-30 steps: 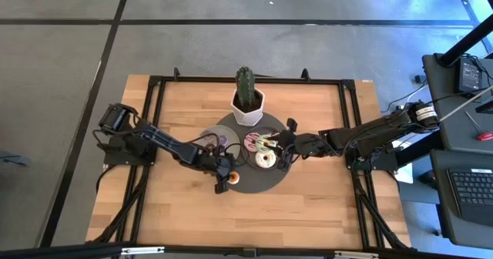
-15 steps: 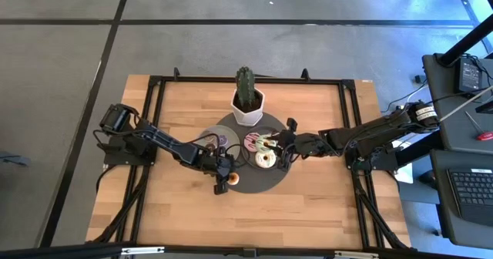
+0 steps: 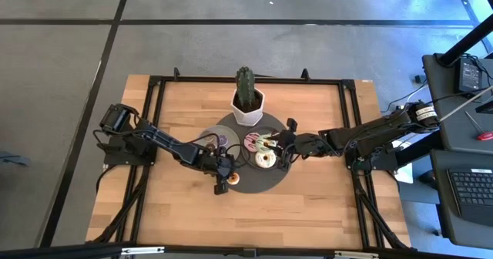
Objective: Pick & Place donuts
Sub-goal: Put the small orange donut on the light gray plate
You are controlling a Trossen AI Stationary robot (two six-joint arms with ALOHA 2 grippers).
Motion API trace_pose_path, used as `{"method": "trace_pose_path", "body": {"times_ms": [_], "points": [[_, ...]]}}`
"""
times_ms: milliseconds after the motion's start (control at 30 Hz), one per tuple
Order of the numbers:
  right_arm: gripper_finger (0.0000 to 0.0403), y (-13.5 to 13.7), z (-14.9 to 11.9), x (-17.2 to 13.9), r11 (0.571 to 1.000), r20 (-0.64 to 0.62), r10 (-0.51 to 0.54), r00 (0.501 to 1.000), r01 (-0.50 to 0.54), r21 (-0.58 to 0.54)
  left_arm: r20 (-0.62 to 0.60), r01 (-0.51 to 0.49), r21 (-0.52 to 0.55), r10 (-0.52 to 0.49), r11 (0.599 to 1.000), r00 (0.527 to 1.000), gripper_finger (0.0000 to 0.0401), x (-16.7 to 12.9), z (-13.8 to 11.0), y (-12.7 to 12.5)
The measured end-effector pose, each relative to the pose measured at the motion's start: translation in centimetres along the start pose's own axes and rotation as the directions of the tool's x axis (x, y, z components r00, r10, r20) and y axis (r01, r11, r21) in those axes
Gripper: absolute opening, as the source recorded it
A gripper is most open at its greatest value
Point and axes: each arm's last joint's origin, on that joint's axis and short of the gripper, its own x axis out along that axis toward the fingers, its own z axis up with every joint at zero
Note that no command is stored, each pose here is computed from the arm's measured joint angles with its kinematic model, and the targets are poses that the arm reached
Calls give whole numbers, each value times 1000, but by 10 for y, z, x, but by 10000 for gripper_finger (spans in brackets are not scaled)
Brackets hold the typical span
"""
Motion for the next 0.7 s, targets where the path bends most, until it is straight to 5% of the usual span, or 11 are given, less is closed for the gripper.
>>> {"method": "trace_pose_path", "body": {"times_ms": [233, 500, 700], "points": [[129, 0, -2, 0, 1000, -15, -2, 1000, 2, -3, -2, 54, -9, -54, 999, 999, 8, -28, 13, -2], [129, 0, -2, 0, 1000, -20, -2, 1000, 2, -5, 47, -187, -67, 190, 980, 981, 7, -105, 12, 28], [129, 0, -2, 0, 1000, -20, -2, 1000, 2, -5, 55, -257, -259, 280, 931, 958, 5, -115, -1, 65]]}}
